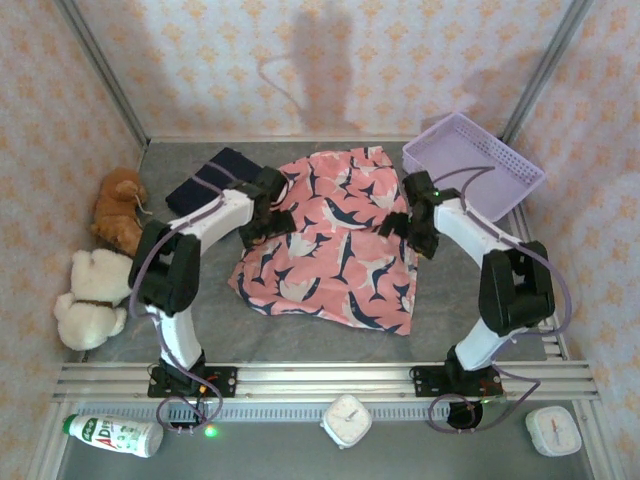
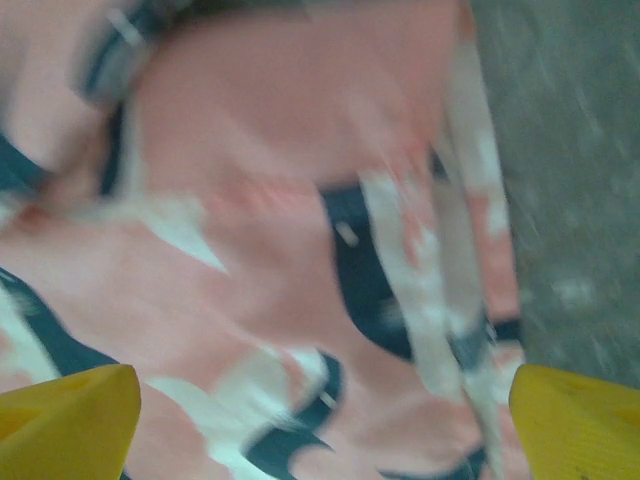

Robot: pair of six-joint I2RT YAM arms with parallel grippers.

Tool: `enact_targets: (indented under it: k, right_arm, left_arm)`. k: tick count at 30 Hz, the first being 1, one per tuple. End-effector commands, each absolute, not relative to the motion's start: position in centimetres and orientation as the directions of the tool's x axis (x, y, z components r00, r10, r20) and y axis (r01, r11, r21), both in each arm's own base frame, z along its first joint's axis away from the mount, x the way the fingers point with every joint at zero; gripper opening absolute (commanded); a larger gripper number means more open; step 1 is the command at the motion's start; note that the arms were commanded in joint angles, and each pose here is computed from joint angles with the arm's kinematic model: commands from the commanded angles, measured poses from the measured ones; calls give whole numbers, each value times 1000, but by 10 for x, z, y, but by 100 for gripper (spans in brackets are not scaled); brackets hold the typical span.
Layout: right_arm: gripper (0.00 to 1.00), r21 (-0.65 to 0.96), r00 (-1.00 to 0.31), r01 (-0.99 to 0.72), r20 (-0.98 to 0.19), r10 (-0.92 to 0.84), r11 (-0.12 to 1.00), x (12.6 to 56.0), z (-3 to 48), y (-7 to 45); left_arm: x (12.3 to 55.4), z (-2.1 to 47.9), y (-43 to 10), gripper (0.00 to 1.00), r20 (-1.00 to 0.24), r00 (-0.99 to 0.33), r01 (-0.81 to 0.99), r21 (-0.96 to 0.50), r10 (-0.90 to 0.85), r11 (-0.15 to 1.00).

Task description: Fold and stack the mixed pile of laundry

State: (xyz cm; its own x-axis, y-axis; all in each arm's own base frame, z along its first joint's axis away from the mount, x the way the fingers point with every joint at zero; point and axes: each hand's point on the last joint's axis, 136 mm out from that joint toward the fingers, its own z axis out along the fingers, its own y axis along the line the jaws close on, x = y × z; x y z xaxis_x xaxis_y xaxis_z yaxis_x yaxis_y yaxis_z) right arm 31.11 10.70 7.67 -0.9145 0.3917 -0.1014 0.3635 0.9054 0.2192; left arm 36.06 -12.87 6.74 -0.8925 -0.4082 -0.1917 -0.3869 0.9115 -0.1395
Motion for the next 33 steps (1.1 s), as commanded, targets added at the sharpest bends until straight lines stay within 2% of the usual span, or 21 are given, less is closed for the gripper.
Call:
enact_targets:
  k: [1,6,10,14,19,21,22,25,27,28,29,30,33]
  right_arm:
    - [96,152,-948,301,-56,312,941,254,79,105]
    - [95,172,-960,275,-1,279,946,190,66,116]
    - [91,230,-963,267,27,268,936,165,48,133]
    - [85,164,-977,214,40,210,963,150,27,138]
    - [71,122,-974,225,28,223,967,148,13,132]
    - [54,117,-973,229,9,229,966,152,13,131]
    - [43,117,-972,232,-2,234,966,154,14,131]
    - [20,128,-971,230,-29,235,965,161,18,133]
    - [5,134,-972,223,-38,230,965,165,21,135]
    - [0,134,-973,222,-39,229,966,165,23,136]
    - [0,132,-972,222,-42,230,966,166,26,135]
    - [0,128,-972,225,-40,232,966,165,29,134]
    - [0,124,-968,245,-23,250,961,152,43,127]
  left_arm:
    - [336,92,-113,91,-243,-869,-406,-150,-432,901]
    - [295,87,-90,92,-240,-868,-427,-89,-435,900]
    - [271,76,-79,91,-226,-845,-479,-86,-485,874]
    - [258,62,-71,84,-234,-802,-541,-105,-549,835]
    - [245,31,-65,74,-213,-770,-598,-89,-601,797]
    - [241,19,-65,70,-204,-762,-611,-91,-615,787]
    - [241,14,-65,66,-204,-756,-617,-96,-622,781]
    - [244,5,-67,50,-208,-746,-625,-113,-633,773]
    - [249,1,-68,32,-213,-746,-624,-111,-631,774]
    - [250,-1,-68,17,-209,-751,-621,-100,-627,777]
    - [251,-3,-69,3,-200,-758,-617,-91,-621,782]
    - [249,-3,-71,0,-187,-771,-606,-76,-609,792]
    - [236,3,-77,0,-163,-823,-547,-26,-544,836]
